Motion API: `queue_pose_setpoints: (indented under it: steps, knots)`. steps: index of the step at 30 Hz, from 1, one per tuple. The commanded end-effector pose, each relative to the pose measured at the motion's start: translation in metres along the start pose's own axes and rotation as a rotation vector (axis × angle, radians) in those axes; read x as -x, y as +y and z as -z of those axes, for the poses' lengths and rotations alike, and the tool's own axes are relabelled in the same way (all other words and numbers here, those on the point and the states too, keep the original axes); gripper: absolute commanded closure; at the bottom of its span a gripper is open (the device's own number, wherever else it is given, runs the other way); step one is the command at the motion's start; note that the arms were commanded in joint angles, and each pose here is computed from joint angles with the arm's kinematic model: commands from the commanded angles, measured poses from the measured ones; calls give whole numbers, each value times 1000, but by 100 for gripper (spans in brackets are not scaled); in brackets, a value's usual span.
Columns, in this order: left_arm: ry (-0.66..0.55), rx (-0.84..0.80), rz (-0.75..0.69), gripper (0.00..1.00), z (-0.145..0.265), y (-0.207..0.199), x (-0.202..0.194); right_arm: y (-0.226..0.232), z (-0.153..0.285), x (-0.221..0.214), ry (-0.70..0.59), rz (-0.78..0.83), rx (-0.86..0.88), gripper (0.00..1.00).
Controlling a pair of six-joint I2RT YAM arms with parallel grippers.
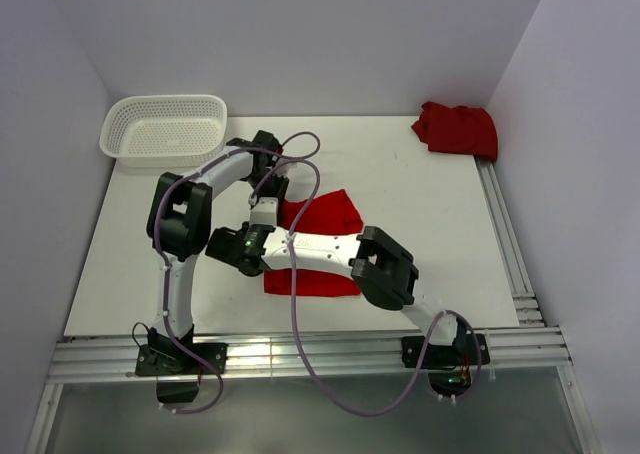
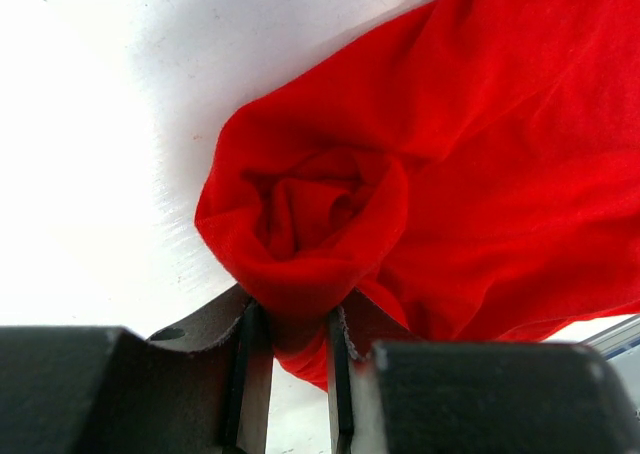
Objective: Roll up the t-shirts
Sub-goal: Roll the tshirt
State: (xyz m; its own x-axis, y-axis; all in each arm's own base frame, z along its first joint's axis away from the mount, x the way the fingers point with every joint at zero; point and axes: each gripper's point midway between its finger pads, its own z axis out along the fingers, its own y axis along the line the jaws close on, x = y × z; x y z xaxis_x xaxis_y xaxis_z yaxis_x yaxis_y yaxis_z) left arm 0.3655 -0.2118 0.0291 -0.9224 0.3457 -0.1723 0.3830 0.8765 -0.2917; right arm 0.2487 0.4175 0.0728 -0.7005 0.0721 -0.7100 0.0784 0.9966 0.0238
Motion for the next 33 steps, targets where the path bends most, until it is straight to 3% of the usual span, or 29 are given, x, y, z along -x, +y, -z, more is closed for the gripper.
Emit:
queue_pose_setpoints:
  steps: [1,11,23,29,31,33]
  knots:
    - [28,70,-5,78,-9,14,-2,-2,-8,-5,-22,39,-30,48]
    - [33,64,-15,73,-9,14,-2,-28,-20,-38,48,70,-108,47]
    - [9,13,-29,47,-1,3,12,-47,-31,-69,126,100,-158,47]
    - [-64,-112,-39,32,31,-12,34,-39,-33,-77,179,14,-15,55]
    - [-99,-178,-30,30,49,-16,43,-12,-22,-56,162,-107,162,56]
    - [-141,-207,-19,29,66,-14,51,-19,-17,-61,227,-162,275,58]
